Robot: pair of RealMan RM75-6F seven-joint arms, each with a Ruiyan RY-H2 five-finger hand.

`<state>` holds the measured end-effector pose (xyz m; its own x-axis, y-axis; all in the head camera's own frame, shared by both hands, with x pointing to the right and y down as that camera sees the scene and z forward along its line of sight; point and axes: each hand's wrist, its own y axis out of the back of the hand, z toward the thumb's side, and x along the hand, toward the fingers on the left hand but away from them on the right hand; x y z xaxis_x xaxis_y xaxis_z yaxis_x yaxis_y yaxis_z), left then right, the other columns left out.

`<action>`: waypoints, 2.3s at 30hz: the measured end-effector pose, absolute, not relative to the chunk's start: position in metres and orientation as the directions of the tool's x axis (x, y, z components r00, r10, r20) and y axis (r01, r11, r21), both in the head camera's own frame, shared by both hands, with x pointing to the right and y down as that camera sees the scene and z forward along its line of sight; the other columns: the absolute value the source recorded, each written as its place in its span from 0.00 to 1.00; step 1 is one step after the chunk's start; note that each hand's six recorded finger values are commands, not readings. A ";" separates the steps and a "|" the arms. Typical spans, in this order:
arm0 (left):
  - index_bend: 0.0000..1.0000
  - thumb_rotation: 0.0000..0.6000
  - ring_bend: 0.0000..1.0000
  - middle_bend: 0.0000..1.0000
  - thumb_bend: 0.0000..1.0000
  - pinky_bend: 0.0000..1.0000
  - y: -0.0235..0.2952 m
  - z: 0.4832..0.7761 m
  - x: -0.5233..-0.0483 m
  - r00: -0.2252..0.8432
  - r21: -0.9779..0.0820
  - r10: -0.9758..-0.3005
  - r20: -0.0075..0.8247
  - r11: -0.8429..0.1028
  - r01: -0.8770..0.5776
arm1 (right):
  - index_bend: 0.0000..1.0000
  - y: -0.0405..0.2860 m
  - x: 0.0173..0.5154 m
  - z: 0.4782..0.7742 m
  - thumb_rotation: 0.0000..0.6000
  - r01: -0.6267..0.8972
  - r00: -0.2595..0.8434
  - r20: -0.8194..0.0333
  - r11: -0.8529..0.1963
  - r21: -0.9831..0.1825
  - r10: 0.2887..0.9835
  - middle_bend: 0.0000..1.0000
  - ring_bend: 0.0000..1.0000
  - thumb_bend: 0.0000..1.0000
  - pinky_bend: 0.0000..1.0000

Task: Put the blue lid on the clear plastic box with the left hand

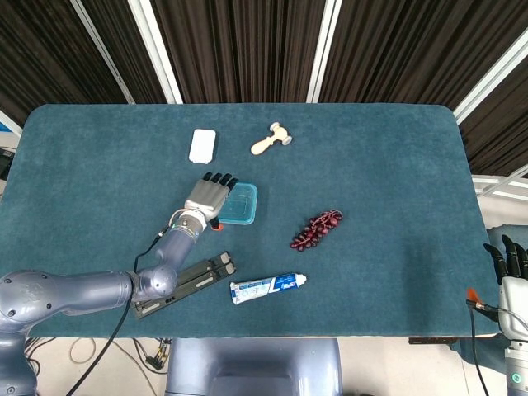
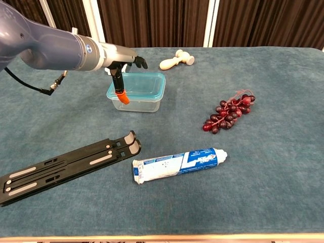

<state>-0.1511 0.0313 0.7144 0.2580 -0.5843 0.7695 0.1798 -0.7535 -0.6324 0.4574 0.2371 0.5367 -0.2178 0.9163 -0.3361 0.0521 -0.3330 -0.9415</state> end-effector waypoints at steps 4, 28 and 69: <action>0.05 1.00 0.00 0.02 0.16 0.04 0.026 0.704 -0.148 0.281 -0.666 -0.611 0.740 -0.722 0.186 | 0.17 0.237 0.458 0.537 1.00 0.051 -0.219 -0.335 -0.332 -0.942 0.917 0.04 0.02 0.29 0.00; 0.52 1.00 0.10 0.30 0.39 0.22 -0.003 0.713 -0.122 0.378 -0.776 -0.690 0.617 -0.615 0.142 | 0.17 0.237 0.461 0.537 1.00 0.053 -0.244 -0.326 -0.323 -0.945 0.913 0.04 0.02 0.29 0.00; 0.66 1.00 0.08 0.30 0.52 0.17 0.007 0.727 -0.110 0.388 -0.767 -0.670 0.633 -0.610 0.197 | 0.17 0.237 0.461 0.538 1.00 0.065 -0.255 -0.337 -0.332 -0.941 0.906 0.04 0.02 0.29 0.00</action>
